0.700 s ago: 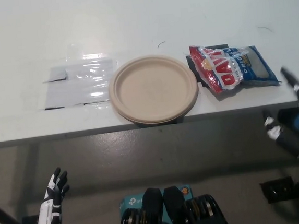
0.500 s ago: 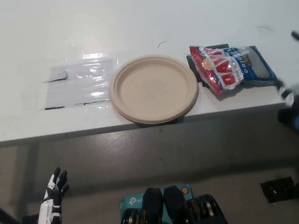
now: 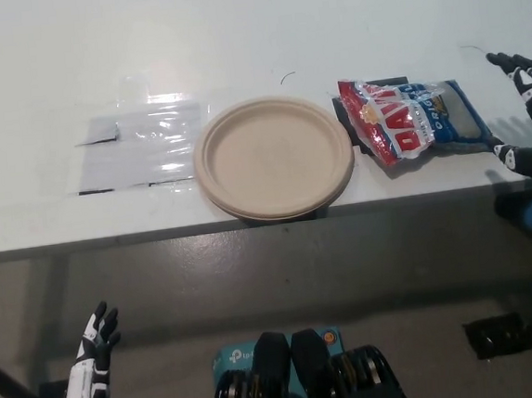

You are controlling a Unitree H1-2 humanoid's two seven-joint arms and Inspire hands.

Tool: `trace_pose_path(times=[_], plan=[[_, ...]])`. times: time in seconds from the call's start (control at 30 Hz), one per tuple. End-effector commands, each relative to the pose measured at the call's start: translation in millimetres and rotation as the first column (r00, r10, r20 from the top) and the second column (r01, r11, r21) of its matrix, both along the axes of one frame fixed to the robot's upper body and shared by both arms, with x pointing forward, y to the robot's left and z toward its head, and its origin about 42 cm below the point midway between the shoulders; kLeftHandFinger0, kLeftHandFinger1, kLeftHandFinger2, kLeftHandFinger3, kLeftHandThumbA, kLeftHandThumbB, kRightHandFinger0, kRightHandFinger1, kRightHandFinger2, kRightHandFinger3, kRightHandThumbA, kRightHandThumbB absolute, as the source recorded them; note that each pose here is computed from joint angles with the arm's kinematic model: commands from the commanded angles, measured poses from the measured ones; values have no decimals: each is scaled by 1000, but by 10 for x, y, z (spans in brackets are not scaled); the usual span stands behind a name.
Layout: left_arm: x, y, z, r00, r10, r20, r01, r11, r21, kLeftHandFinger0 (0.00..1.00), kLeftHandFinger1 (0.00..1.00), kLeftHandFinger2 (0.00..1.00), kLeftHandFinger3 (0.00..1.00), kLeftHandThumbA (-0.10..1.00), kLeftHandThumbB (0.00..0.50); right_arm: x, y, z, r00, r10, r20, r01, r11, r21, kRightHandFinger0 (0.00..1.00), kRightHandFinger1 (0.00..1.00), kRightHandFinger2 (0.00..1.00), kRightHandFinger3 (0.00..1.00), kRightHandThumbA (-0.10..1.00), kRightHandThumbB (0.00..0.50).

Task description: The robot picks up a small bag of sunflower seeds on the right hand side and take it to the empty plate on the left hand side then pours some sunflower seeds on to the plate.

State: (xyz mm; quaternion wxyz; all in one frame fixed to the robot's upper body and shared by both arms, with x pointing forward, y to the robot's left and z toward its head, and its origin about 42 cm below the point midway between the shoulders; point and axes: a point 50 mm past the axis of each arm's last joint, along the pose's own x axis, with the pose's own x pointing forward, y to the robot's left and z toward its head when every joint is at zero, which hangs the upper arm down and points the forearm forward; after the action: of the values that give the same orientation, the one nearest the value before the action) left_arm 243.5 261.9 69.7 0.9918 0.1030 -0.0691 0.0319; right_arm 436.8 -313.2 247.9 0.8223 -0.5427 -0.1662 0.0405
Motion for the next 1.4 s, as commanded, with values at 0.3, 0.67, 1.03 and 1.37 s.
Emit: trace_pose_path(times=[0.3, 0.67, 1.03, 1.37], plan=[[43, 64, 164, 996, 7, 94, -12, 999, 52, 1000, 1000, 1000, 1000, 1000, 35, 207, 97, 376, 999, 31, -35, -36, 989, -146, 1000, 1000, 1000, 1000, 735, 500], [46, 65, 175, 995, 12, 96, -17, 998, 60, 1000, 1000, 1000, 1000, 1000, 60, 318, 139, 372, 999, 12, -31, -16, 992, -128, 1000, 1000, 1000, 1000, 798, 493], [53, 76, 184, 993, 9, 117, -16, 998, 65, 1000, 1000, 1000, 1000, 1000, 50, 522, 162, 289, 999, -9, -39, 5, 995, -99, 1000, 1000, 1000, 1000, 793, 467], [54, 96, 186, 993, 9, 116, -15, 999, 52, 1000, 1000, 1000, 1000, 1000, 74, 696, 186, 214, 999, -32, -32, 27, 990, -140, 1000, 1000, 1000, 1000, 784, 464]])
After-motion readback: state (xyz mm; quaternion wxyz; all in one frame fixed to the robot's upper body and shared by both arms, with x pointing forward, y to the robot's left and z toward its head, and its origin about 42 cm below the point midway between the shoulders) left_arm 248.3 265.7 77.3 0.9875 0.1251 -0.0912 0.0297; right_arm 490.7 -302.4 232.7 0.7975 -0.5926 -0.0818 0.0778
